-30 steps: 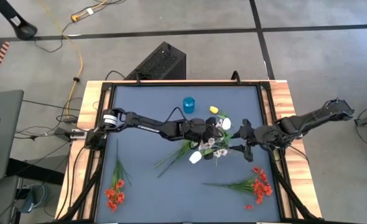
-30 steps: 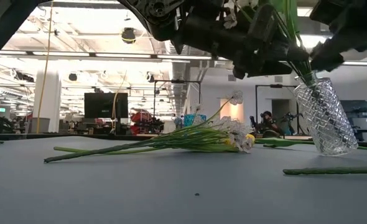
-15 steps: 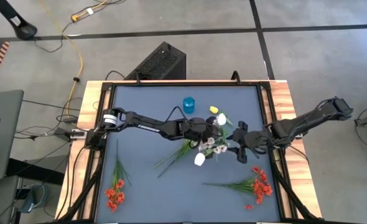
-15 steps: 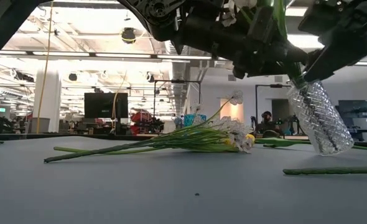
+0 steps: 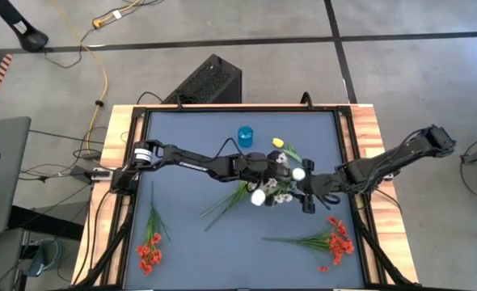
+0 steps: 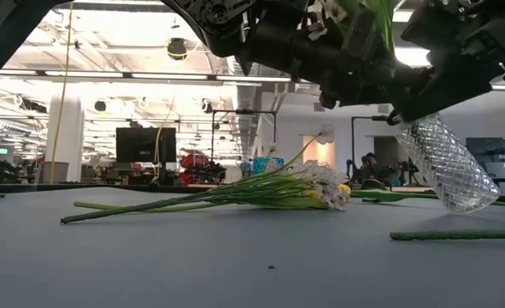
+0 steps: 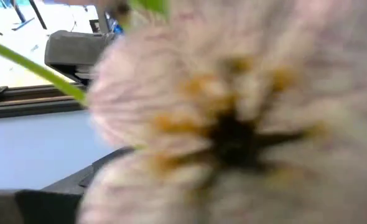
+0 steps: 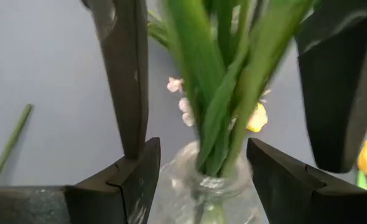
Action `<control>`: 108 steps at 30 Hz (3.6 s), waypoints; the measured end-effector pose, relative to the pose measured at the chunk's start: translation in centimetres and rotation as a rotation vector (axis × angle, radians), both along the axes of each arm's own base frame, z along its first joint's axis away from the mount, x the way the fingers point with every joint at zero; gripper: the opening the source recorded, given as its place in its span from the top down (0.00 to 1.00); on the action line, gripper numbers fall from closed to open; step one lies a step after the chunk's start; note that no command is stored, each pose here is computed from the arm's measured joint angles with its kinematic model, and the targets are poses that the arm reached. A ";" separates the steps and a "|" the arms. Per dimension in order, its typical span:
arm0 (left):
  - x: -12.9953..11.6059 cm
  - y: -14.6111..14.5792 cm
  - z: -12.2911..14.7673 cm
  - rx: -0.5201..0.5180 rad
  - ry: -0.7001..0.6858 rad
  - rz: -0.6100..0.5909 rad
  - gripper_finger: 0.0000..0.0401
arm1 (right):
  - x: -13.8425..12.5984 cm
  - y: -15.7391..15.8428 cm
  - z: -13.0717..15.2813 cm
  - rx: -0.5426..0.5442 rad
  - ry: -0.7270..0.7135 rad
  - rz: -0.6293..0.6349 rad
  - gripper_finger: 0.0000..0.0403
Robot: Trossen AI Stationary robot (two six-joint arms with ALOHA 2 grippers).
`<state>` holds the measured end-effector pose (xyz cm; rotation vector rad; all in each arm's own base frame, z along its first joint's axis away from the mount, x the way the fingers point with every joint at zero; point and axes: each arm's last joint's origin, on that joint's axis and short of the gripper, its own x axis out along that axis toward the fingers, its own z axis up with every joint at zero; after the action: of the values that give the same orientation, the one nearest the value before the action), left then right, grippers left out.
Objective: Sort flowers into vase by color
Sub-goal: Put the white flowers into the transparent vase
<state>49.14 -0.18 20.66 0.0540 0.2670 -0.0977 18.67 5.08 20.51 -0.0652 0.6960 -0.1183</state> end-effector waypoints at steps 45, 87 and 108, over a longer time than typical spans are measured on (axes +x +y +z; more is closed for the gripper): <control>-3.2 0.8 3.5 0.225 0.227 0.034 0.21 | -2.3 0.1 0.5 0.017 -0.279 -0.056 0.56; -21.1 0.2 0.8 -0.293 0.321 0.360 0.21 | -4.0 -0.4 -2.7 -0.022 -0.485 -0.036 0.54; -16.0 -4.2 -6.7 -0.307 0.676 0.405 0.21 | -3.9 -0.4 -2.8 0.004 -0.478 0.000 0.54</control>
<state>33.16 -4.42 13.98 -0.3447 0.9274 0.2536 14.77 4.72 17.73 -0.0312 0.2193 -0.1271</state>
